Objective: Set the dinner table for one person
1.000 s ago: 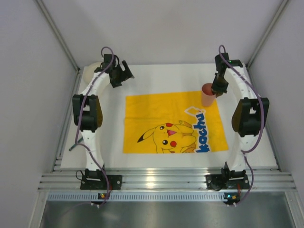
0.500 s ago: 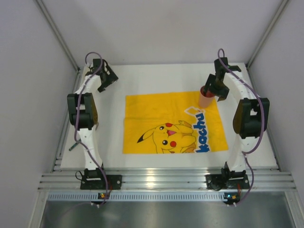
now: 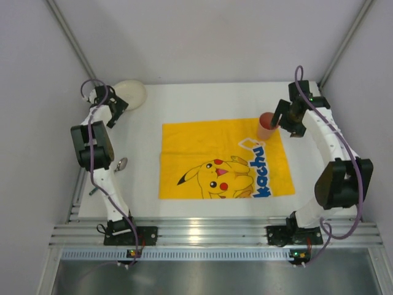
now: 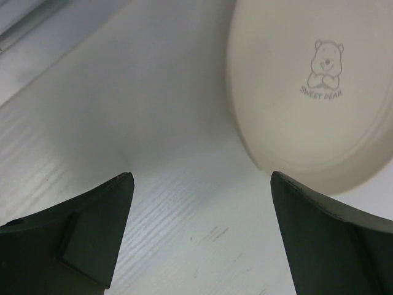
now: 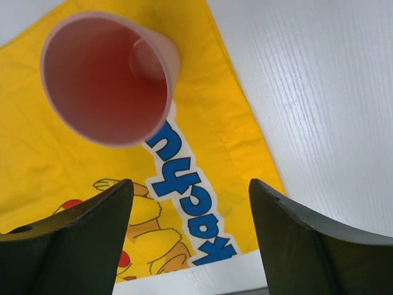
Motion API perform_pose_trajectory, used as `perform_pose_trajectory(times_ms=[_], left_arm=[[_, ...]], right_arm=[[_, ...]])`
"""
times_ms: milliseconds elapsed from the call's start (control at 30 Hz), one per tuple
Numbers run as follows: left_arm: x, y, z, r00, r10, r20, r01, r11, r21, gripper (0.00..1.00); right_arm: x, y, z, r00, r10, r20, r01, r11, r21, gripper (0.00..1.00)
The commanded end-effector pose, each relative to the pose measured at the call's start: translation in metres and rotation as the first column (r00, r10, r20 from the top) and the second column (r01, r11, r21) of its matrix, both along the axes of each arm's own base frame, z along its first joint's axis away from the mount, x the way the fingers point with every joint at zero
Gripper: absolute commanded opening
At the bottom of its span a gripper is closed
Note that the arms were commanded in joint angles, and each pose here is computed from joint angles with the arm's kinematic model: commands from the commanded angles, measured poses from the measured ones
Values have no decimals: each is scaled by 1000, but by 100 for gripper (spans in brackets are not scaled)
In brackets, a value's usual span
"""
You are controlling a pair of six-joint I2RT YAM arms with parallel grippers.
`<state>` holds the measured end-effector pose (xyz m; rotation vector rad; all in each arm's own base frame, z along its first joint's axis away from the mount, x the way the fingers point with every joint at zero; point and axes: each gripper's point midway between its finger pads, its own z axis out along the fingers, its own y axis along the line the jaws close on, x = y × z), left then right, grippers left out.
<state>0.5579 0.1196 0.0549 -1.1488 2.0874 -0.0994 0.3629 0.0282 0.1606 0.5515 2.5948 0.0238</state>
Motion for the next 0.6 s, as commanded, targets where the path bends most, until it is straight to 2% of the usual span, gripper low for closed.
perform_pose_trajectory(times_ms=[0,200,333,467,567], left_arm=[[21,15,45,986,59,159,-59,998,-6,98],[46,15,36,978,73,197,-59,995,-77,98],[60,15,10,982,82,170,-63,991,-116,96],[77,15,3,979,86,187,-61,989,-136,88],[84,11,-8,980,85,181,-53,984,-171,72]], right_arm=[[-6,0,28,994,-4,106,5,1000,-5,76],[-15,-3,38,992,10,124,-7,1000,-18,76],[-18,-5,38,994,12,113,-9,1000,-26,77],[-20,-7,40,994,29,109,-25,999,-37,76],[-21,-11,41,994,27,108,-22,999,-46,76]])
